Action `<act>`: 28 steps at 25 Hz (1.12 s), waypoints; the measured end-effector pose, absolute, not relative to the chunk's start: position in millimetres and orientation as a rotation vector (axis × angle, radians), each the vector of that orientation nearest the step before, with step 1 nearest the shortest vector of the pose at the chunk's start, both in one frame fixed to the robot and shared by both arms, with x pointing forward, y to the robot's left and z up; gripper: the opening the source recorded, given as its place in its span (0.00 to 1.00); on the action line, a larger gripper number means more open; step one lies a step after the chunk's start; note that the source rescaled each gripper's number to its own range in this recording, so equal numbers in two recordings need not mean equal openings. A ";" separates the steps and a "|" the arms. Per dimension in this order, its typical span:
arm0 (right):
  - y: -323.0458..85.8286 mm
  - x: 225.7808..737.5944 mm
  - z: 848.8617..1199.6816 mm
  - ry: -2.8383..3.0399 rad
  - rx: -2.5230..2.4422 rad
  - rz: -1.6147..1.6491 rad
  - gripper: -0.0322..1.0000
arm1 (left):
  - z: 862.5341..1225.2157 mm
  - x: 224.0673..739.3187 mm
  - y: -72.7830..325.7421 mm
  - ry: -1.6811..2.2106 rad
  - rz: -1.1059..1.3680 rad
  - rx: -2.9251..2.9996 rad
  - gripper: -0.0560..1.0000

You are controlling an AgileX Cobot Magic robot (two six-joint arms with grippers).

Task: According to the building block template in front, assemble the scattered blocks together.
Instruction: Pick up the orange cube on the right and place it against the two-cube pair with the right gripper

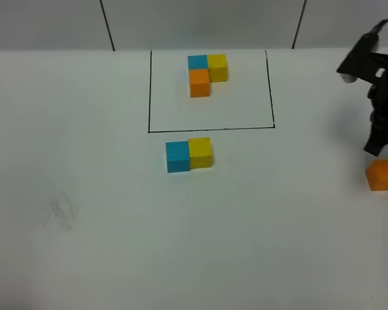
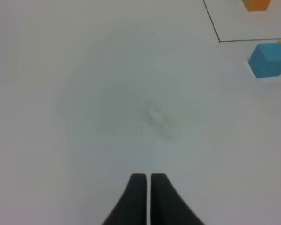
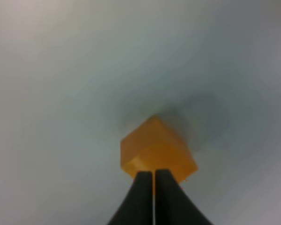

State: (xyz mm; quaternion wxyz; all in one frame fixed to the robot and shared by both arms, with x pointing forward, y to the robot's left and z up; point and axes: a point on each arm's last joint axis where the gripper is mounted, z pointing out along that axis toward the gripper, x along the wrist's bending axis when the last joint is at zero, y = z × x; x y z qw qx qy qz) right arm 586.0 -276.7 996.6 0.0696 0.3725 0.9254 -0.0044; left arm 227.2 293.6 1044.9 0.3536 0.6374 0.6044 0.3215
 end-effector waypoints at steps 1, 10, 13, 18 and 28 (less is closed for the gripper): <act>-281.6 578.9 994.9 2.766 1.177 -0.015 0.05 | 1044.9 227.2 293.6 1.563 0.831 1.648 0.06; -295.9 557.8 972.5 2.510 1.687 0.006 0.05 | 1044.9 227.2 293.6 1.563 0.831 1.648 0.06; -295.0 561.2 968.9 2.353 1.837 0.090 0.05 | 1044.9 227.2 293.6 1.563 0.831 1.648 0.06; -294.2 566.5 967.9 2.172 1.984 0.184 0.20 | 1044.9 227.2 293.6 1.563 0.831 1.648 0.06; -295.1 570.4 957.5 2.054 2.115 0.180 0.77 | 1044.9 227.2 293.6 1.563 0.831 1.648 0.06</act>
